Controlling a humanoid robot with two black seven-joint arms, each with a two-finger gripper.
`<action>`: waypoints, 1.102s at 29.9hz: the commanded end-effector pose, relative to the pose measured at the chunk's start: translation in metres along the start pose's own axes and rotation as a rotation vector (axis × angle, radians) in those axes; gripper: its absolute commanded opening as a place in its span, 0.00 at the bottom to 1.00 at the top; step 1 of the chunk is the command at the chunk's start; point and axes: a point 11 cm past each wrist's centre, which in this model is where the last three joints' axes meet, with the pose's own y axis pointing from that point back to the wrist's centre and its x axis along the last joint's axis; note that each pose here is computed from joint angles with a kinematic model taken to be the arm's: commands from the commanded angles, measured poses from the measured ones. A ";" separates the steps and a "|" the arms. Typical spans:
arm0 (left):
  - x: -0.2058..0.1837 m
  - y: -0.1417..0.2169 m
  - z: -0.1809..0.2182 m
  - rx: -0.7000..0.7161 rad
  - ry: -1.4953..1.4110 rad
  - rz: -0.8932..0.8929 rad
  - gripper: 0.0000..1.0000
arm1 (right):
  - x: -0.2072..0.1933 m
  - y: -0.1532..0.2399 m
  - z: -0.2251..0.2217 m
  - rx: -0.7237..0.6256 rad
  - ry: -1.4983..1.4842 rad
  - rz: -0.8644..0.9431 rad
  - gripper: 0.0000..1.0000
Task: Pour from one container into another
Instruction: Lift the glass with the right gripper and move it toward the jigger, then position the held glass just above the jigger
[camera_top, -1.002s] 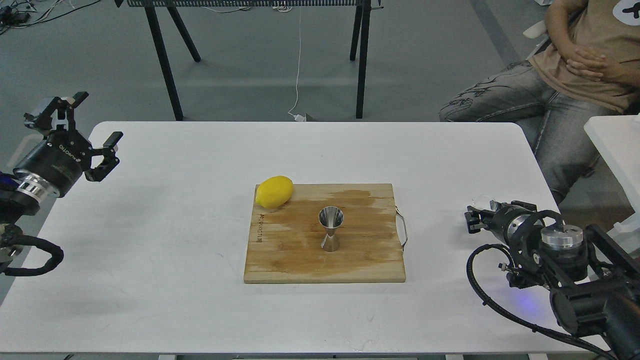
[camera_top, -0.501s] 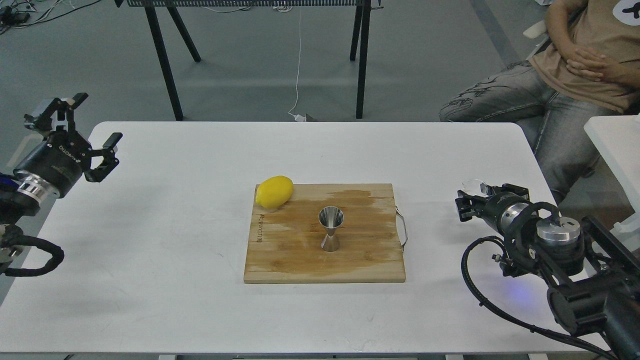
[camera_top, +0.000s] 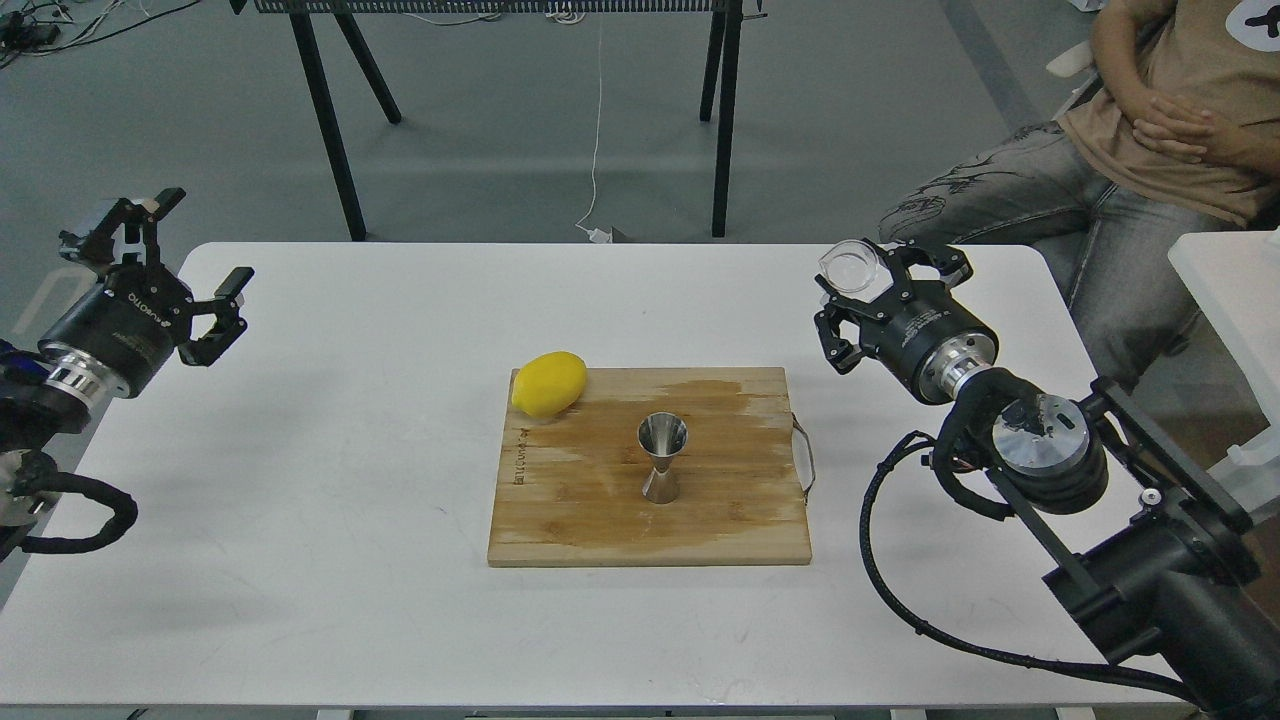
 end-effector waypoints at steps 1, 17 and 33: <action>0.000 0.000 0.000 0.000 0.000 0.000 0.99 | -0.020 -0.002 0.022 -0.033 0.093 -0.094 0.43; 0.001 0.000 -0.004 0.005 0.002 0.007 0.99 | -0.039 0.007 0.083 -0.129 0.472 -0.257 0.43; 0.007 0.001 -0.004 0.006 -0.006 0.024 0.99 | -0.035 0.013 0.108 -0.161 0.720 -0.307 0.43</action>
